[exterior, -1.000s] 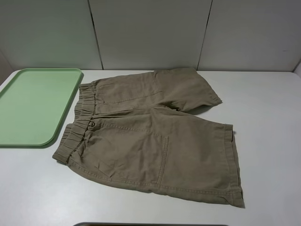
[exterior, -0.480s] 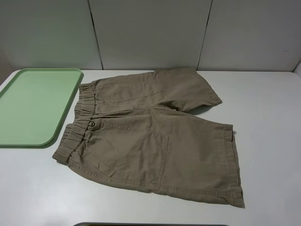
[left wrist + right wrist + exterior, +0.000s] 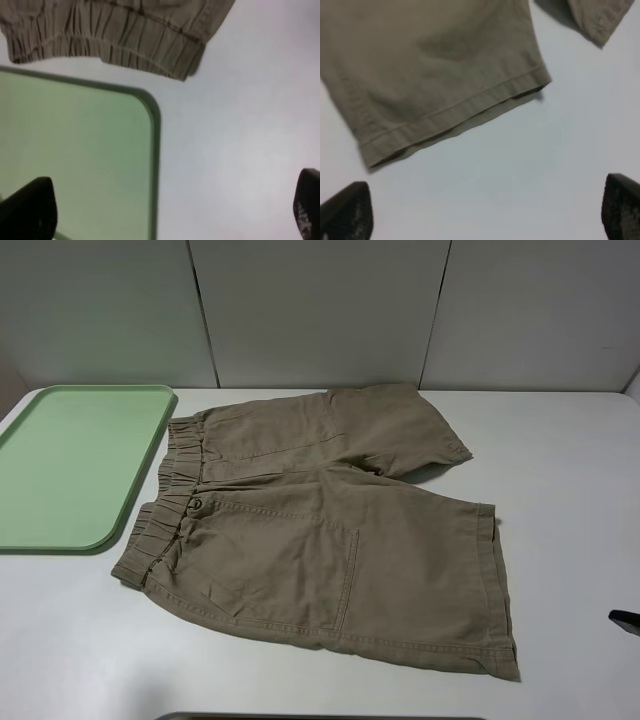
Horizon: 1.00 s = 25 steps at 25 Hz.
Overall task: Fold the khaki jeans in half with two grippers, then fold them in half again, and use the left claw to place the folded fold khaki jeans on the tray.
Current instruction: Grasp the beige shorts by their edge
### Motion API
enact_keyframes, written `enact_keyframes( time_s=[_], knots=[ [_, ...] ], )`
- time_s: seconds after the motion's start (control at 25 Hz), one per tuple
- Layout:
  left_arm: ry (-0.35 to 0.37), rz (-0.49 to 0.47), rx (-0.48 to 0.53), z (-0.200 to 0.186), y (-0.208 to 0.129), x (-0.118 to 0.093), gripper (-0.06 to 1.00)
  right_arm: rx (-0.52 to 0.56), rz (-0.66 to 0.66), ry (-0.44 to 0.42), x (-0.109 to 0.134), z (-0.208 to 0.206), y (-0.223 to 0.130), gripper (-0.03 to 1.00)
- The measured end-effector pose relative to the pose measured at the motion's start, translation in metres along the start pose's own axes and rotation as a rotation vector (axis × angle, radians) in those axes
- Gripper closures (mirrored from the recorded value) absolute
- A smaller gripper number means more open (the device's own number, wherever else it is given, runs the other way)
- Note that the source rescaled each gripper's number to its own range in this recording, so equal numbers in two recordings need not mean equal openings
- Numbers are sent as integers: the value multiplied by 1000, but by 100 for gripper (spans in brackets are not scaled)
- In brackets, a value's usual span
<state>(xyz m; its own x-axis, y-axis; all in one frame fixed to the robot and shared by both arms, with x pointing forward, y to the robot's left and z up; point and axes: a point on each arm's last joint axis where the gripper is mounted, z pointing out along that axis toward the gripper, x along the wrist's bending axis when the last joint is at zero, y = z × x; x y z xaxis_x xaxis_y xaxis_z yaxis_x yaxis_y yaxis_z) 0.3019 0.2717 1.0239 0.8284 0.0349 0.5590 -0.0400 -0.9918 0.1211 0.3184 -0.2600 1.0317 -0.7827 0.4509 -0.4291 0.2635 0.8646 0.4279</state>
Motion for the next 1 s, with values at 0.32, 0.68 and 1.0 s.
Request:
enact_keyframes(
  time_s=[0.32,0.68,1.0],
  knots=[
    [23,157,43,43,-7,-24,-1,11,-144,47,19,38,-13,-3],
    [23,143,59,48,-10,-28,0,-50,-193,55,24,44,-12,-3],
    [-1,130,160,49,8,-10,4,19,-213,105,24,54,-12,-3]
  ],
)
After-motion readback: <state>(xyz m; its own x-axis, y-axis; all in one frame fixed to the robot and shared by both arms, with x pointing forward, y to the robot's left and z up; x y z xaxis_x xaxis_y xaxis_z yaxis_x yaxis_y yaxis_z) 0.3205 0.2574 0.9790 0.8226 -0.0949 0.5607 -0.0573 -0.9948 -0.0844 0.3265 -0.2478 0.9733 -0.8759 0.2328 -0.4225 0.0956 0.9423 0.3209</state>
